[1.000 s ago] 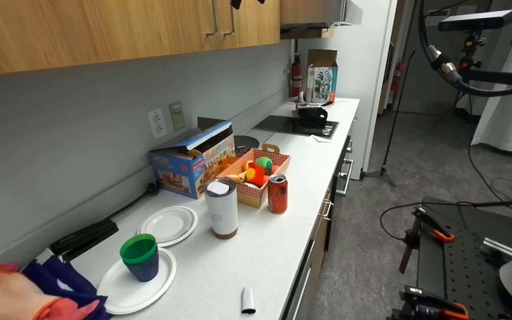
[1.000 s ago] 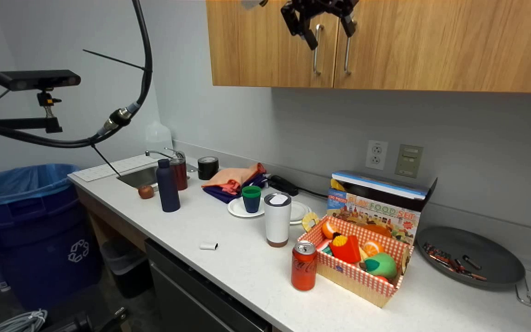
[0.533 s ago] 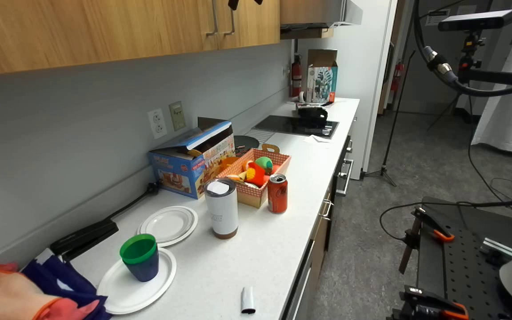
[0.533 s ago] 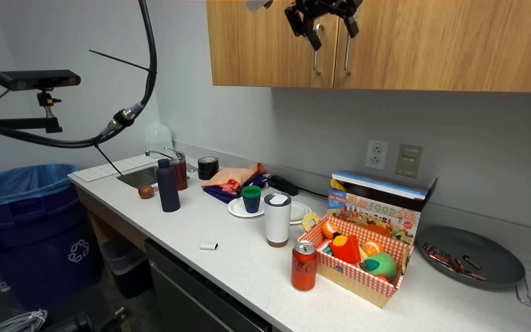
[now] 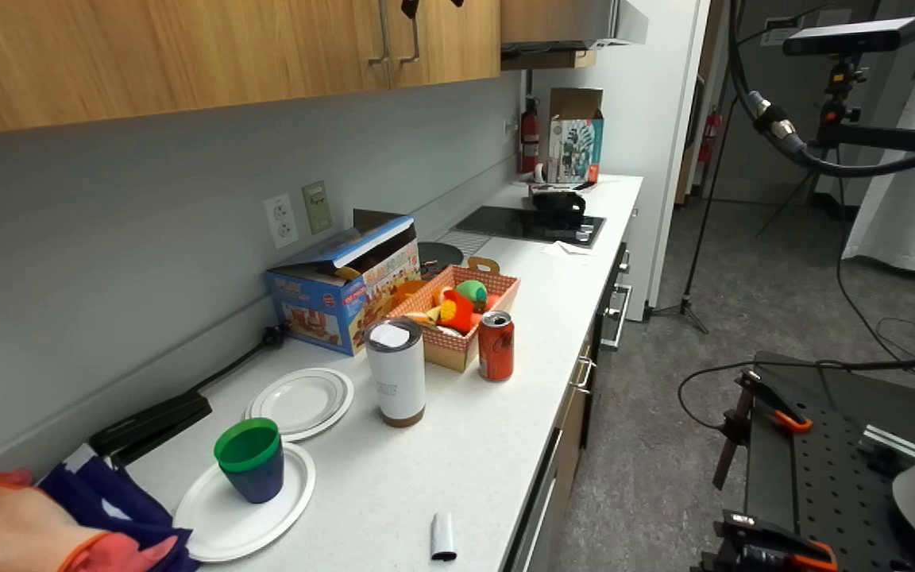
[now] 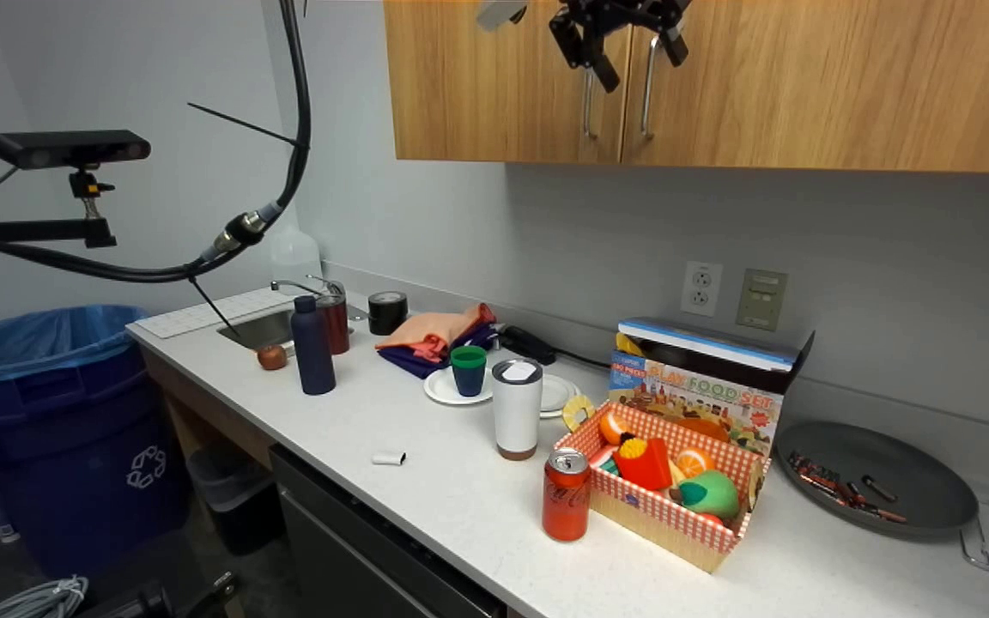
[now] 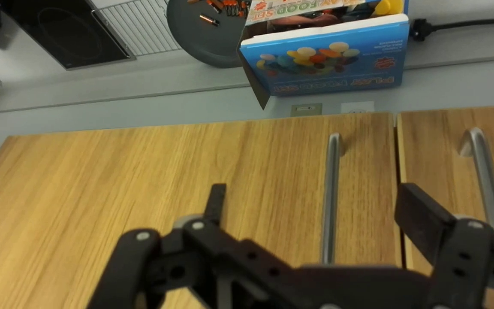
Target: Open the right door of the cabinet
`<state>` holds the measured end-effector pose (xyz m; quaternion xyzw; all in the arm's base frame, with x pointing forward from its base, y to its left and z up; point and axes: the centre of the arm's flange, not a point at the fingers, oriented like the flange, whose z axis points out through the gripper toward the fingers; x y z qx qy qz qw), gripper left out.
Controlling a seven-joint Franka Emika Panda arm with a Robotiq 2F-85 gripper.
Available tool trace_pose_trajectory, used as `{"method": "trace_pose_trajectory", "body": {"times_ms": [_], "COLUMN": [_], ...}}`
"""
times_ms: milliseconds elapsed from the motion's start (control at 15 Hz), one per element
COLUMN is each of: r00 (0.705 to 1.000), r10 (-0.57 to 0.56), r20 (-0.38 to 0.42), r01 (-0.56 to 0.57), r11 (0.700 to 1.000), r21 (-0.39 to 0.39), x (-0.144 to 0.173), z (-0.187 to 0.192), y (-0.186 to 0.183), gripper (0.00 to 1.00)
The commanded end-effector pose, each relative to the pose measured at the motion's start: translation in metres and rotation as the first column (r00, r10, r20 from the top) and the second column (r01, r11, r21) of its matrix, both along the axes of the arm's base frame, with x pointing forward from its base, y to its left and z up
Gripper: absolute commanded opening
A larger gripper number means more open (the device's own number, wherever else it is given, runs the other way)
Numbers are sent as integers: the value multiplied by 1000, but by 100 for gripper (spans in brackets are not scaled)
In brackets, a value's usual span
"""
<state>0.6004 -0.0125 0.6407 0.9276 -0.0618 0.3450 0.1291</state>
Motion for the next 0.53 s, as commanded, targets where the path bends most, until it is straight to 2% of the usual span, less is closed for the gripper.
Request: {"method": "trace_pose_trajectory", "body": {"times_ms": [0, 467], "r00": [997, 994], "r10": [-43, -100], "r20": [60, 51], "r01": [44, 100], "r11": [999, 995], "r21": [-16, 0], "x": [20, 39], "z": [13, 1], "y": [-6, -22], "gripper": [100, 100]}}
